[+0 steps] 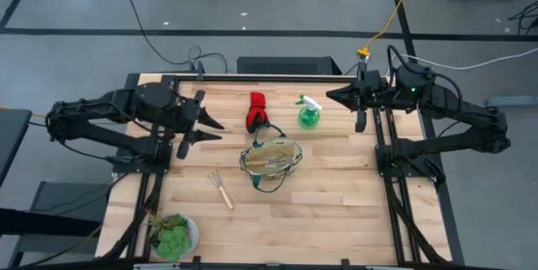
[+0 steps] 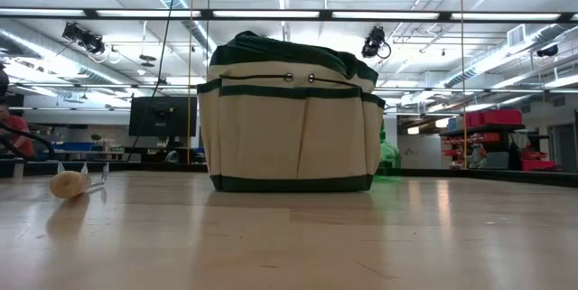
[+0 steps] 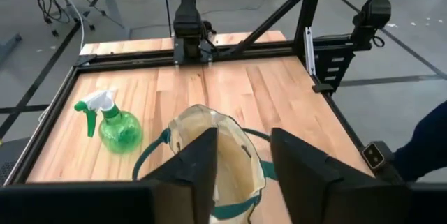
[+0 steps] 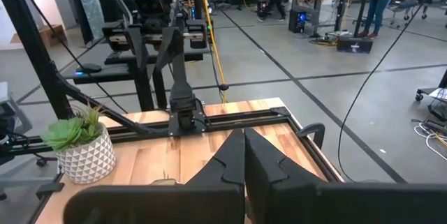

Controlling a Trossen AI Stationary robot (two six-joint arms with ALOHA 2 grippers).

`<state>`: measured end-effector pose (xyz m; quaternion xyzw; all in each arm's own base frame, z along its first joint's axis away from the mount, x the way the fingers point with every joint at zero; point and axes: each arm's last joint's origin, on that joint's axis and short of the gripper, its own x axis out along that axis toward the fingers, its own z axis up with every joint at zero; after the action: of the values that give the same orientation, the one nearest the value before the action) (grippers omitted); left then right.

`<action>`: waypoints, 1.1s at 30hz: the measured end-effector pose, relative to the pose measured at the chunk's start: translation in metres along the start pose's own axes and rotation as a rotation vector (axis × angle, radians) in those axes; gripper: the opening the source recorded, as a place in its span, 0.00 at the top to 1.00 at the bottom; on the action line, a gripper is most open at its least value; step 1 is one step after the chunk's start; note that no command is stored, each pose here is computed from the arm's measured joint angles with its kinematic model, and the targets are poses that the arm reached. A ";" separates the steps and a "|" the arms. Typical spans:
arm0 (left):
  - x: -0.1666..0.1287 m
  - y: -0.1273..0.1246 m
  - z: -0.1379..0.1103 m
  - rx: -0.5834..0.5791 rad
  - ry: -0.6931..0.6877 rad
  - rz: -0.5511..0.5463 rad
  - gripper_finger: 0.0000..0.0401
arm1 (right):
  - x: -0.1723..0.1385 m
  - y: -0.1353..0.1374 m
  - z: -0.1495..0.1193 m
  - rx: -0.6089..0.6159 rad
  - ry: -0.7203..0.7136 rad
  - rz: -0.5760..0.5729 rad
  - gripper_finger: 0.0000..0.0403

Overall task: Pick & Place Garden tools in Gardening bag
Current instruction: Put the light brown trowel into the light brown and green gardening bag

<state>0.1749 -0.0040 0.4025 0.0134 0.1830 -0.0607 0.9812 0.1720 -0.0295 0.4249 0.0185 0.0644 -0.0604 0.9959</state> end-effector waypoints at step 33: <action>0.069 -0.044 -0.030 0.128 0.363 -0.265 0.34 | 0.000 0.000 -0.003 0.025 0.031 -0.001 1.00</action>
<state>0.2221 -0.0543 0.3493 0.0623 0.3525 -0.1969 0.9127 0.1717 -0.0295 0.4218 0.0318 0.0791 -0.0616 0.9945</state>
